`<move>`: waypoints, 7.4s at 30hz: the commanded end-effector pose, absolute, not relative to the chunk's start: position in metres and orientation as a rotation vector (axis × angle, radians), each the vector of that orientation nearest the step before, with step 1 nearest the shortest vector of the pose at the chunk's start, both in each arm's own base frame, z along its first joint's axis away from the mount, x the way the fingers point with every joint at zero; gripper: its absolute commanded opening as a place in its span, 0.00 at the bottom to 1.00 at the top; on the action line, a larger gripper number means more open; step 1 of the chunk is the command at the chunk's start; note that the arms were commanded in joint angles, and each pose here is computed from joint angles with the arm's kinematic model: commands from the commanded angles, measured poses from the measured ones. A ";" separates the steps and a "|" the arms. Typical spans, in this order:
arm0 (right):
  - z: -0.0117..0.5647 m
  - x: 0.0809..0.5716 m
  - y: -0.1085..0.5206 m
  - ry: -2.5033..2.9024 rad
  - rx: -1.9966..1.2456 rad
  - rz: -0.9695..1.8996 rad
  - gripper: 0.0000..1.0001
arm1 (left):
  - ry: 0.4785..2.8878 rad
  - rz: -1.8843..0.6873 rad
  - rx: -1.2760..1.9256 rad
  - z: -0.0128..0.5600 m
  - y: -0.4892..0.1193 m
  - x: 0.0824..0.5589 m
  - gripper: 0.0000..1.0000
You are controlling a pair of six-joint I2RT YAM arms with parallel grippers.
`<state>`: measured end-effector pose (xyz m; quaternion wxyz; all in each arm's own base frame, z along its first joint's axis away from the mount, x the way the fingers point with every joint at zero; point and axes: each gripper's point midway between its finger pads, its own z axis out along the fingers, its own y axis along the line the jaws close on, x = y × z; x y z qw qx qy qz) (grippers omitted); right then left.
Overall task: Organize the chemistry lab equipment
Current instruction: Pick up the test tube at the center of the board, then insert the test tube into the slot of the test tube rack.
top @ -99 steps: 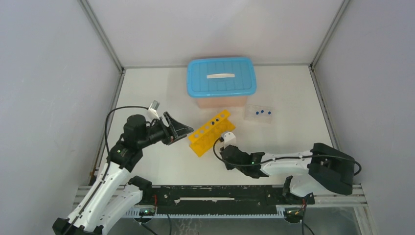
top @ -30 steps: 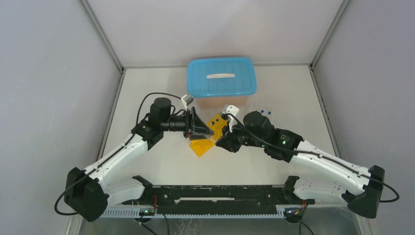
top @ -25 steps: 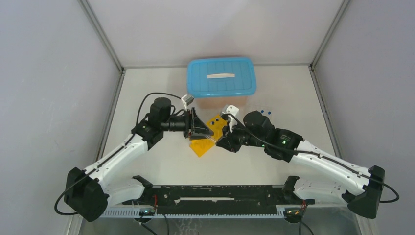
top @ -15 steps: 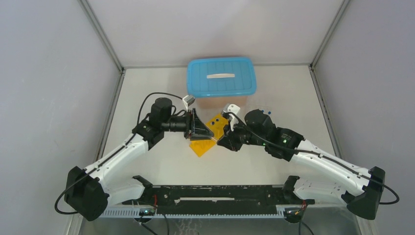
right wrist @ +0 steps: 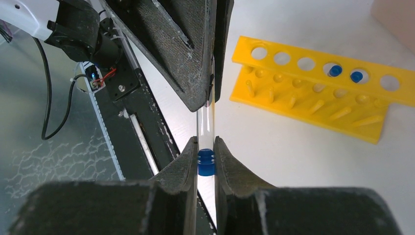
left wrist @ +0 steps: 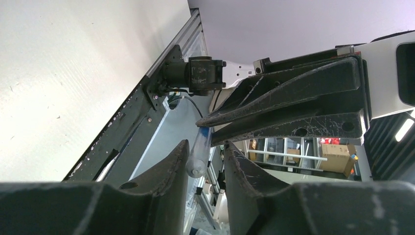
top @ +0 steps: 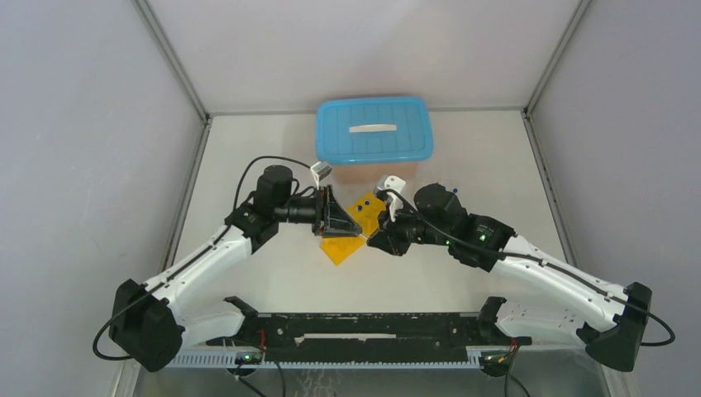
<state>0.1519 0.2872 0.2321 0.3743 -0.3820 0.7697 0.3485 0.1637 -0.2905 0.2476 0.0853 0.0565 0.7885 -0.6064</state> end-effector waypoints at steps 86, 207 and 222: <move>0.320 0.205 0.232 1.667 -0.375 1.148 0.51 | 1.938 -2.215 -0.053 0.320 -0.329 0.221 0.13; 0.293 0.273 0.135 2.116 -0.042 0.446 0.15 | 2.284 -1.527 -0.094 0.236 -0.285 0.236 0.56; 0.263 0.279 0.096 2.367 -0.031 0.124 0.15 | 2.275 -1.478 -0.084 0.241 -0.277 0.232 0.56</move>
